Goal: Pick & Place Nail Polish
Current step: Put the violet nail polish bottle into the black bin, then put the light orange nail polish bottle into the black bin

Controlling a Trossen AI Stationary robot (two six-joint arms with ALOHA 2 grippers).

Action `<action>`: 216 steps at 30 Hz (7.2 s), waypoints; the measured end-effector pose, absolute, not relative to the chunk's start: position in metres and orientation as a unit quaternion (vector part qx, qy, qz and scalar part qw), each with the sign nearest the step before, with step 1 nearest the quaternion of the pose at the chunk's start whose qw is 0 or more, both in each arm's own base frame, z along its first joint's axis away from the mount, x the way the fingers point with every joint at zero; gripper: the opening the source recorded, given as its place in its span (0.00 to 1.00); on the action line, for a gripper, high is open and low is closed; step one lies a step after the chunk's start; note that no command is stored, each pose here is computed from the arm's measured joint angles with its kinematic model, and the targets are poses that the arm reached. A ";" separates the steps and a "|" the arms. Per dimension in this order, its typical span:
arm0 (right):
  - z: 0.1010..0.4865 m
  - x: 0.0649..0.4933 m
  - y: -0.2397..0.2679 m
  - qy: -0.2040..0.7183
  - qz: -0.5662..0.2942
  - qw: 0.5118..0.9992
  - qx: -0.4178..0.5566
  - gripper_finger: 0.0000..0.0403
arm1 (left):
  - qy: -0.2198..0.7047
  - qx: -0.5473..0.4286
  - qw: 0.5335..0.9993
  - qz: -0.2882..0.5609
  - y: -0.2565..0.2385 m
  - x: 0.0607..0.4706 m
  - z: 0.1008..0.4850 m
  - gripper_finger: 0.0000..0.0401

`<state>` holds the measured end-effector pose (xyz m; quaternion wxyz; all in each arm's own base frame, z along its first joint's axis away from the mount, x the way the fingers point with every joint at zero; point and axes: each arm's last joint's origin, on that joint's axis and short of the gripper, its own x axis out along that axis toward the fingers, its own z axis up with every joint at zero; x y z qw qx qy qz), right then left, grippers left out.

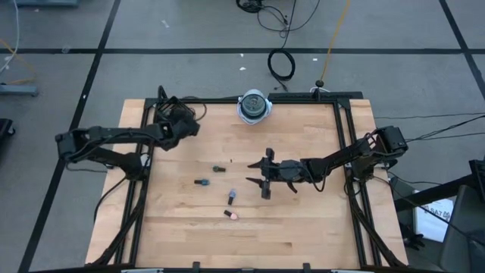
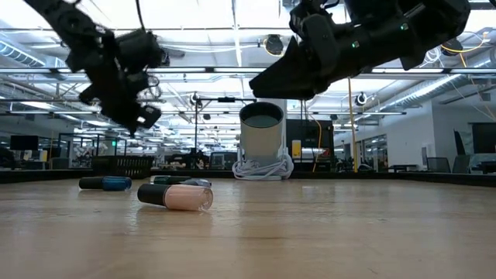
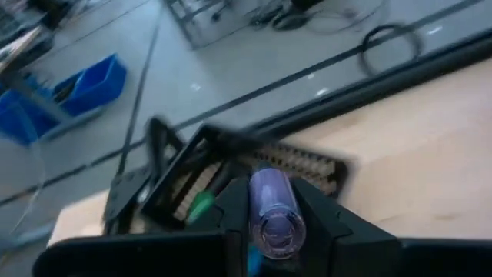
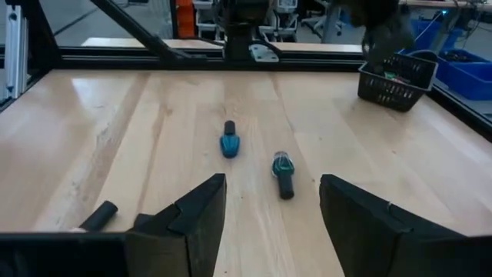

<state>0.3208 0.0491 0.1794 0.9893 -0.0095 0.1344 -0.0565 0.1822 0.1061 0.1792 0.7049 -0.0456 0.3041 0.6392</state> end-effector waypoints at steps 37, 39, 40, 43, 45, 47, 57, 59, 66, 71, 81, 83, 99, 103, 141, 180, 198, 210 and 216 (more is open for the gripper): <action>0.182 0.322 0.049 0.121 -0.058 0.991 0.004 0.49 | 0.302 -0.184 0.718 0.599 0.142 0.156 0.160 0.72; 0.182 0.322 0.049 0.121 -0.058 0.991 0.004 0.49 | 0.305 -0.181 0.720 0.597 0.144 0.155 0.160 0.71; 0.182 0.322 0.049 0.121 -0.058 0.991 0.004 0.49 | 0.305 -0.180 0.716 0.601 0.145 0.154 0.160 0.71; 0.182 0.322 0.049 0.121 -0.058 0.991 0.005 0.49 | 0.310 -0.175 0.702 0.617 0.146 0.150 0.159 0.70; 0.182 0.321 0.049 0.121 -0.058 0.991 0.008 0.49 | 0.310 -0.171 0.696 0.624 0.147 0.149 0.159 0.70; 0.182 0.322 0.049 0.121 -0.058 0.991 0.008 0.49 | 0.310 -0.169 0.693 0.629 0.148 0.148 0.159 0.70; 0.181 0.322 0.049 0.122 -0.058 0.991 0.008 0.49 | 0.319 -0.174 0.732 0.577 0.144 0.155 0.160 0.69; 0.181 0.321 0.052 0.123 -0.048 0.991 0.007 0.49 | 0.319 -0.180 0.741 0.563 0.143 0.157 0.160 0.69; 0.174 0.327 0.084 0.140 0.032 0.989 -0.040 0.49 | 0.309 -0.174 0.767 0.535 0.139 0.165 0.162 0.69; 0.172 0.360 0.106 0.191 0.024 0.981 -0.026 0.49 | 0.289 -0.170 0.807 0.486 0.134 0.174 0.168 0.69; 0.147 0.411 0.143 0.336 0.003 0.942 -0.012 0.54 | 0.173 -0.138 0.960 0.171 0.104 0.203 0.206 0.69; 0.144 0.413 0.152 0.347 0.014 0.938 -0.006 0.56 | 0.140 -0.134 0.971 0.139 0.098 0.206 0.215 0.69; 0.124 0.414 0.171 0.386 0.026 0.922 0.002 0.57 | 0.068 -0.156 0.983 0.072 0.066 0.203 0.243 0.69; 0.118 0.414 0.161 0.396 0.012 0.918 0.013 0.54 | 0.067 -0.156 0.982 0.078 0.066 0.203 0.242 0.69; 0.111 0.410 0.157 0.410 0.077 0.907 -0.050 0.31 | 0.069 -0.183 0.977 0.080 0.066 0.203 0.242 0.69; 0.116 0.420 0.156 0.352 0.100 0.929 -0.060 0.44 | 0.080 -0.197 0.974 0.082 0.066 0.203 0.239 0.69; 0.098 0.427 0.153 0.342 0.094 0.933 -0.052 0.46 | 0.082 -0.193 0.975 0.076 0.064 0.203 0.239 0.69; 0.094 0.423 0.151 0.372 0.100 0.919 -0.076 0.27 | 0.082 -0.191 0.975 0.075 0.063 0.204 0.239 0.69; 0.105 0.421 0.150 0.371 0.114 0.917 -0.090 0.27 | 0.082 -0.192 0.975 0.076 0.063 0.204 0.239 0.69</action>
